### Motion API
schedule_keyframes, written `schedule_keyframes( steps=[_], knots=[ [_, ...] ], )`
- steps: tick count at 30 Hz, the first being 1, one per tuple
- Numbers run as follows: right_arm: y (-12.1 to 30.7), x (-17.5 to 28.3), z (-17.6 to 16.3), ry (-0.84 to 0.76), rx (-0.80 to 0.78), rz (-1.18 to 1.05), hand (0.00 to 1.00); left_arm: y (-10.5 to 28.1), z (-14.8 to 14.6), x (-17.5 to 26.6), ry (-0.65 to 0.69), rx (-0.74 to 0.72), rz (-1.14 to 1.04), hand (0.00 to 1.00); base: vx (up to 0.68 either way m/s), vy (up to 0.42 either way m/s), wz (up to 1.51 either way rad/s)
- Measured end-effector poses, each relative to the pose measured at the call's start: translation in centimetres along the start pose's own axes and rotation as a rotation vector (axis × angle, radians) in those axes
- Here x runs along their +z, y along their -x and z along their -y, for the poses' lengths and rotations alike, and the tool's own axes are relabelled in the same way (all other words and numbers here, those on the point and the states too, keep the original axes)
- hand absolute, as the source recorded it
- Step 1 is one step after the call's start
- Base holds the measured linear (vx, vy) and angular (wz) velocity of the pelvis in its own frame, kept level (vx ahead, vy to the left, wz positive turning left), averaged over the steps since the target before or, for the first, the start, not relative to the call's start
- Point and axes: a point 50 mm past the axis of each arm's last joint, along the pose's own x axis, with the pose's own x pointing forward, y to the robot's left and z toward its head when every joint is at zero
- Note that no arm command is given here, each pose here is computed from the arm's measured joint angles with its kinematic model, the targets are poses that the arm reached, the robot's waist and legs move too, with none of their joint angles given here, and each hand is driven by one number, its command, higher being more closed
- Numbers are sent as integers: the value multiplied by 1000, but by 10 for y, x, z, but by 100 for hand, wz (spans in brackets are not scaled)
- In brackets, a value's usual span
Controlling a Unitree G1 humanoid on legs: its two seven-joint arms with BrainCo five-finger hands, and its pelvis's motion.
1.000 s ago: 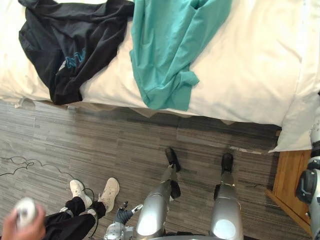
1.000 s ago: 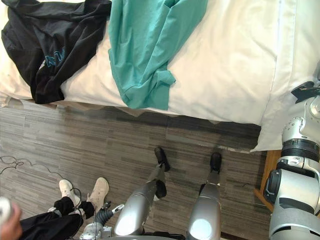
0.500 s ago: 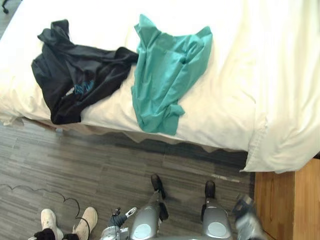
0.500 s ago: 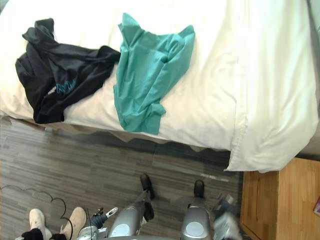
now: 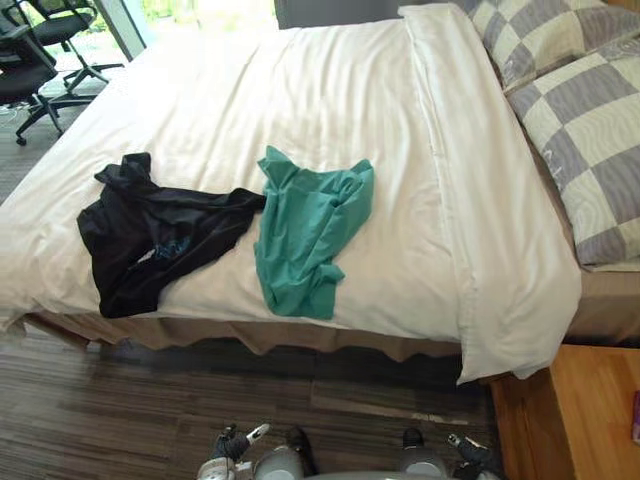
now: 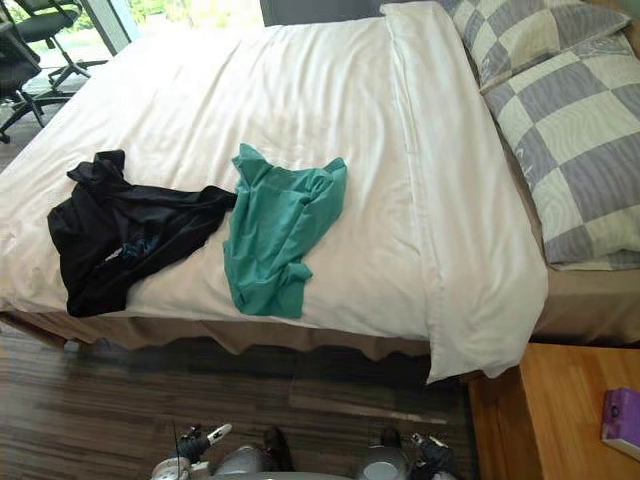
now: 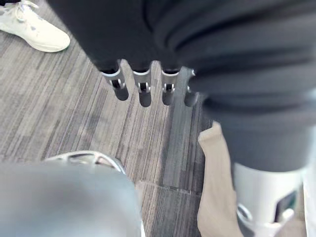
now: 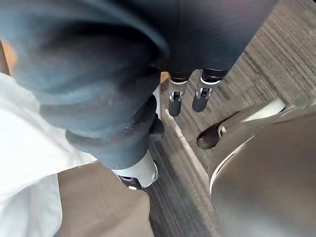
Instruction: Tidy the bed and pick cloth on bed and put in laundry
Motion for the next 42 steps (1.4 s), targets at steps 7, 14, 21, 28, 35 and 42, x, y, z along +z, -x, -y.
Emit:
schedule_keyframes(
  steps=[7, 14, 21, 28, 35, 42],
  knots=[
    [8, -26, 17, 59, -43, -74, 0, 6, -21, -21, 9, 99, -56, 0, 116, 333, 1],
    [6, -29, -4, 67, 8, -100, 0, 0, -35, 4, 36, 139, 17, 0, 227, 371, -17],
    [2, 6, -37, 126, 120, 50, 0, -2, 11, 23, -1, 10, 86, 0, 127, 62, 23],
    [-5, 51, -55, 283, 162, 184, 0, 0, 36, 61, -6, -56, 224, 0, -16, 79, -11],
    [-4, 54, -60, 348, 162, 207, 0, 1, 43, 67, -73, -85, 261, 0, 122, 389, -31],
    [4, 31, -88, 339, 234, 158, 0, -5, 16, 82, -160, -11, 290, 0, 165, 487, 8]
  ],
)
